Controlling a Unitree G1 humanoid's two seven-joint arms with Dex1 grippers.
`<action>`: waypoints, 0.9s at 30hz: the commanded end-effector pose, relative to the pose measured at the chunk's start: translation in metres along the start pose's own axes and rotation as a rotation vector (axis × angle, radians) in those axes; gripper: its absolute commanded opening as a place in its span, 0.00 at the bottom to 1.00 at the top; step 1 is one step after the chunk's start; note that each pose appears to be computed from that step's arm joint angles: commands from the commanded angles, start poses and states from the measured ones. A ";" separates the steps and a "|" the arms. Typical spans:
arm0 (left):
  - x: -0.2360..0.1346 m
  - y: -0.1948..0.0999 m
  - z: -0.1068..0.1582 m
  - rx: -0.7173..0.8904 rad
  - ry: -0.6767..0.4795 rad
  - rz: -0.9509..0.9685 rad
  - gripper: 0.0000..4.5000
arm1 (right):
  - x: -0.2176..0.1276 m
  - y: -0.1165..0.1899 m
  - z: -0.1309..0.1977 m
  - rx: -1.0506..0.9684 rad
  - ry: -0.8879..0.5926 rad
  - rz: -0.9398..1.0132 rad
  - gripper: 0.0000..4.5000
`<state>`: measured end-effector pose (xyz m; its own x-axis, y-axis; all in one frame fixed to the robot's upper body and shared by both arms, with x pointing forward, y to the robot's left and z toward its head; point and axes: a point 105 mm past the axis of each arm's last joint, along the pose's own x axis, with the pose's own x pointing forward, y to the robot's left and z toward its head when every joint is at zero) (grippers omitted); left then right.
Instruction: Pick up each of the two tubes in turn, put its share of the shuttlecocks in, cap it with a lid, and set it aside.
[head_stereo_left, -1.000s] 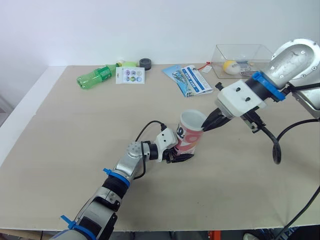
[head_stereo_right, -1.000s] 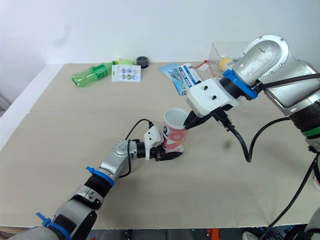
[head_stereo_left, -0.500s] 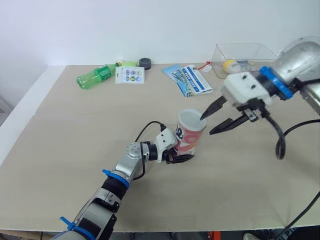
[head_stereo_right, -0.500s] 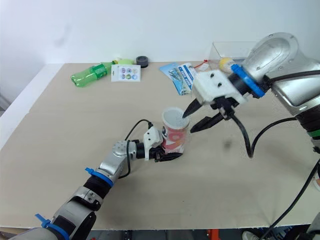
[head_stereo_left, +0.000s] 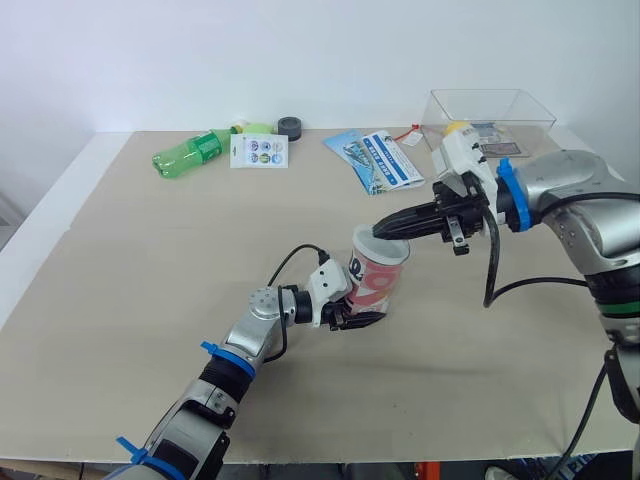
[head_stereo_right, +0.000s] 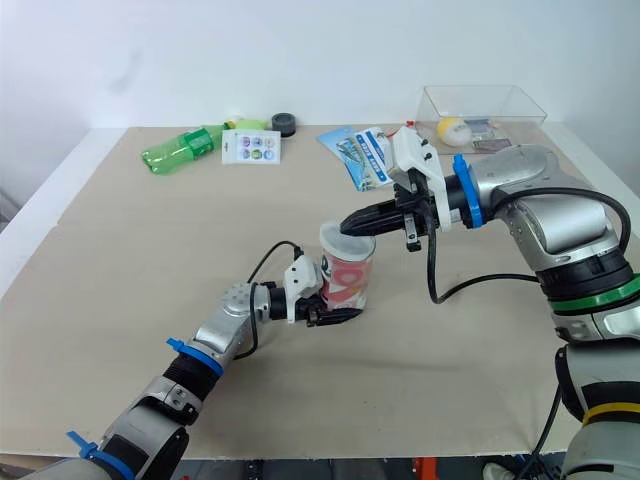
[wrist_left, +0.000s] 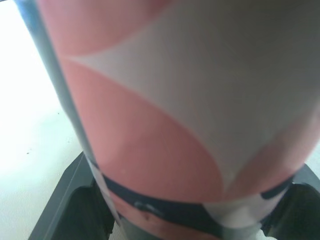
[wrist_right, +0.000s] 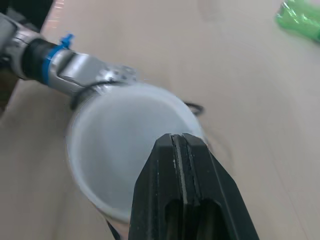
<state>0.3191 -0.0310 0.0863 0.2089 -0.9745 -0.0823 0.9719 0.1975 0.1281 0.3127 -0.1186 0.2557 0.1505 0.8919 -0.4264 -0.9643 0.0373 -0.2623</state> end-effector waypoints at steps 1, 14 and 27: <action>-0.008 -0.006 -0.028 -0.079 0.075 0.006 0.66 | -0.003 0.001 0.009 -0.050 -0.010 -0.014 0.01; -0.013 -0.007 -0.033 -0.086 0.089 0.010 0.66 | -0.017 0.005 0.018 -0.176 0.054 0.006 0.01; -0.009 -0.008 -0.031 -0.077 0.081 -0.003 0.66 | -0.015 -0.013 0.025 -0.180 0.028 -0.032 0.99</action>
<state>0.3188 -0.0270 0.0830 0.2163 -0.9724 -0.0873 0.9708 0.2047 0.1251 0.3177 -0.1239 0.2797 0.1770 0.8796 -0.4415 -0.9274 -0.0011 -0.3741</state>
